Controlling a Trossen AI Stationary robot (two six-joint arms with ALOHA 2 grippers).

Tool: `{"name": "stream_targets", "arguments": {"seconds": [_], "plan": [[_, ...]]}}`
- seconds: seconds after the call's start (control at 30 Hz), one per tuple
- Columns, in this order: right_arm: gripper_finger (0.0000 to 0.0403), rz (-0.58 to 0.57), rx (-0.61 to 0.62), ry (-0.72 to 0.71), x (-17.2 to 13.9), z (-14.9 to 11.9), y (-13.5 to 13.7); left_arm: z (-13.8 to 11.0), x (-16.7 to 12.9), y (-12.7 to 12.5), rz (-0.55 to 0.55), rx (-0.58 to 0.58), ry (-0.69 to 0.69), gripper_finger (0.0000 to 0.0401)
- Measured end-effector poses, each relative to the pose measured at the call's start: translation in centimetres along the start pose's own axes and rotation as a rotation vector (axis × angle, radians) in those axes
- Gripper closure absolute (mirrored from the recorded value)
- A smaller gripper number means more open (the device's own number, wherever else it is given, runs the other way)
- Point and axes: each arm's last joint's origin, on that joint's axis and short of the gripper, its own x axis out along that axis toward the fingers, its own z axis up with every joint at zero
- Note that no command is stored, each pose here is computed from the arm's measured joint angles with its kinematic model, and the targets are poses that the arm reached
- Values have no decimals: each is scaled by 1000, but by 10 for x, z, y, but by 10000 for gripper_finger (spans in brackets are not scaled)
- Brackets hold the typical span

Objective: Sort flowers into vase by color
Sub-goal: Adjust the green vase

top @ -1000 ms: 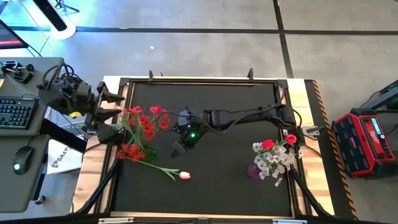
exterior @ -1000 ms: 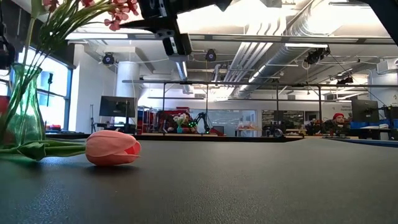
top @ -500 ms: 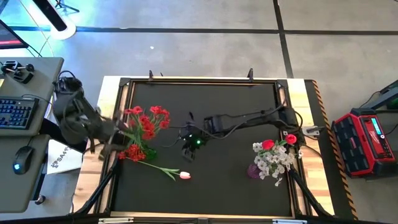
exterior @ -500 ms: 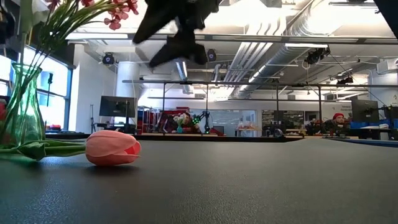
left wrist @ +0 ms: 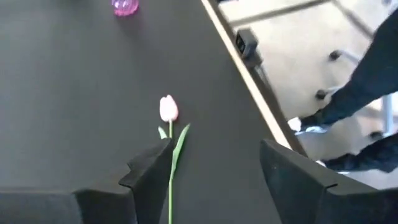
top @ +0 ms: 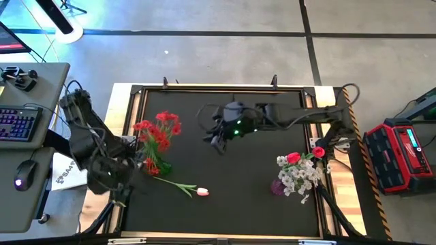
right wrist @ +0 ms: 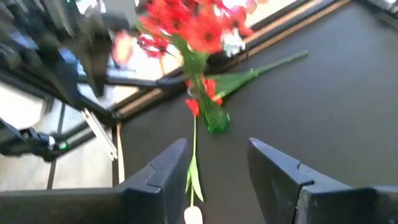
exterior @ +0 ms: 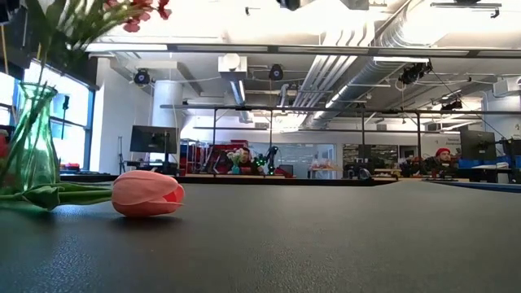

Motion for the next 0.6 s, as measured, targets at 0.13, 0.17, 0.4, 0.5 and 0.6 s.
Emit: {"name": "stream_targets", "arguments": {"seconds": [0.13,0.17,0.4,0.5,0.6], "plan": [[252,4,11,-43,-16,8,-2,-1,18,-9,28,5,64,188],[252,2,13,-45,-16,8,-3,-2,22,-11,36,0,77,191],[252,5,4,-45,-15,9,-4,-5,36,-19,59,-93,134,197],[252,6,20,-42,-15,9,-4,-6,38,-22,67,-143,138,197],[252,9,51,-25,-12,7,-4,-8,32,-18,127,-257,107,197]]}}
